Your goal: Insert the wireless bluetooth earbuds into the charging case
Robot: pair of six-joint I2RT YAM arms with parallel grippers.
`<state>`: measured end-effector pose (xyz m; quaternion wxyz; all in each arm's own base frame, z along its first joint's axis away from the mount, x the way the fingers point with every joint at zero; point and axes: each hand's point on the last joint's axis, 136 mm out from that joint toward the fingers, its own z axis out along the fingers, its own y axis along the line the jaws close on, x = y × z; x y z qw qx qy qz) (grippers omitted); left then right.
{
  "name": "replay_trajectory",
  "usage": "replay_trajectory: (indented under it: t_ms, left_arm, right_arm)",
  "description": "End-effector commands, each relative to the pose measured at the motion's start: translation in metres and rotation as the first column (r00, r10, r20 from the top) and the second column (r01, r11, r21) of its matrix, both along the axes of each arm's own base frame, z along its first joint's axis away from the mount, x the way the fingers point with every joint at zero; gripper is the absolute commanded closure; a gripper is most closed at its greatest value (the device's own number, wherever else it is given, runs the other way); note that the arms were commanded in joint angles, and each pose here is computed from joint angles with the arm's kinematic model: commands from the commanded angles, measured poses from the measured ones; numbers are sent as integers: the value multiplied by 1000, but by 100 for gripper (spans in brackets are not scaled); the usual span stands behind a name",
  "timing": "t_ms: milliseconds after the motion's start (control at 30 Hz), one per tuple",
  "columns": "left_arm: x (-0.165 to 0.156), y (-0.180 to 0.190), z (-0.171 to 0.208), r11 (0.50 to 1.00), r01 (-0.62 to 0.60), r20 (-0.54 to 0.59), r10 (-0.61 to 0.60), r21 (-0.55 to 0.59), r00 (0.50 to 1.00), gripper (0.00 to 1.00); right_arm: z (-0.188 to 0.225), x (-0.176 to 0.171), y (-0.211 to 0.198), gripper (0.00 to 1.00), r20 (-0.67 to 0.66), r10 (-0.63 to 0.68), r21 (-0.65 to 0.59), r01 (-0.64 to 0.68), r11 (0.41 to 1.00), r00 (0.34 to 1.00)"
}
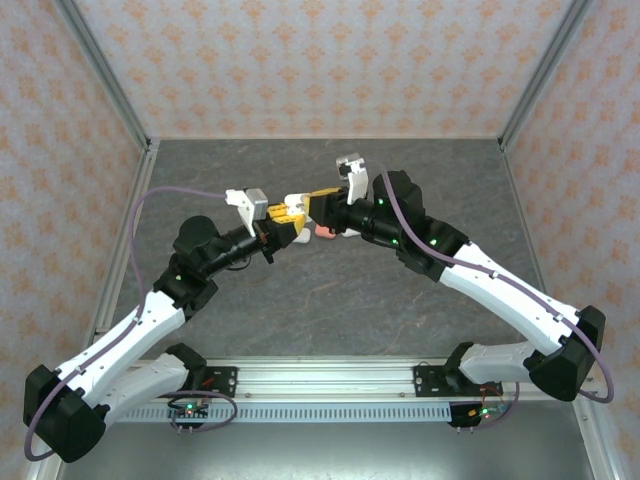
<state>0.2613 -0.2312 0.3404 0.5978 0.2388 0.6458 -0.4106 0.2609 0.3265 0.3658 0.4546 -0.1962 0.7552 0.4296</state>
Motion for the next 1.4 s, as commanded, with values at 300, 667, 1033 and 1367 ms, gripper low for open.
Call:
replay_trajectory:
  t_ms: [300, 667, 1033, 1367]
  left_arm:
    - [-2, -1, 26, 999, 4, 68, -1, -47, 998, 100]
    - [-8, -1, 28, 998, 26, 82, -22, -50, 996, 100]
    - [-12, -5, 27, 997, 58, 84, -54, -45, 995, 100]
    - [-11, -7, 21, 998, 61, 64, -60, -25, 996, 100]
  right_arm:
    - [6, -13, 6, 58, -16, 67, -1, -67, 998, 998]
    - [28, 0, -28, 27, 29, -44, -26, 45, 999, 999]
    - [18, -13, 7, 12, -121, 219, 93, -209, 974, 968]
    - [41, -20, 11, 15, -31, 275, 152, -267, 951, 961]
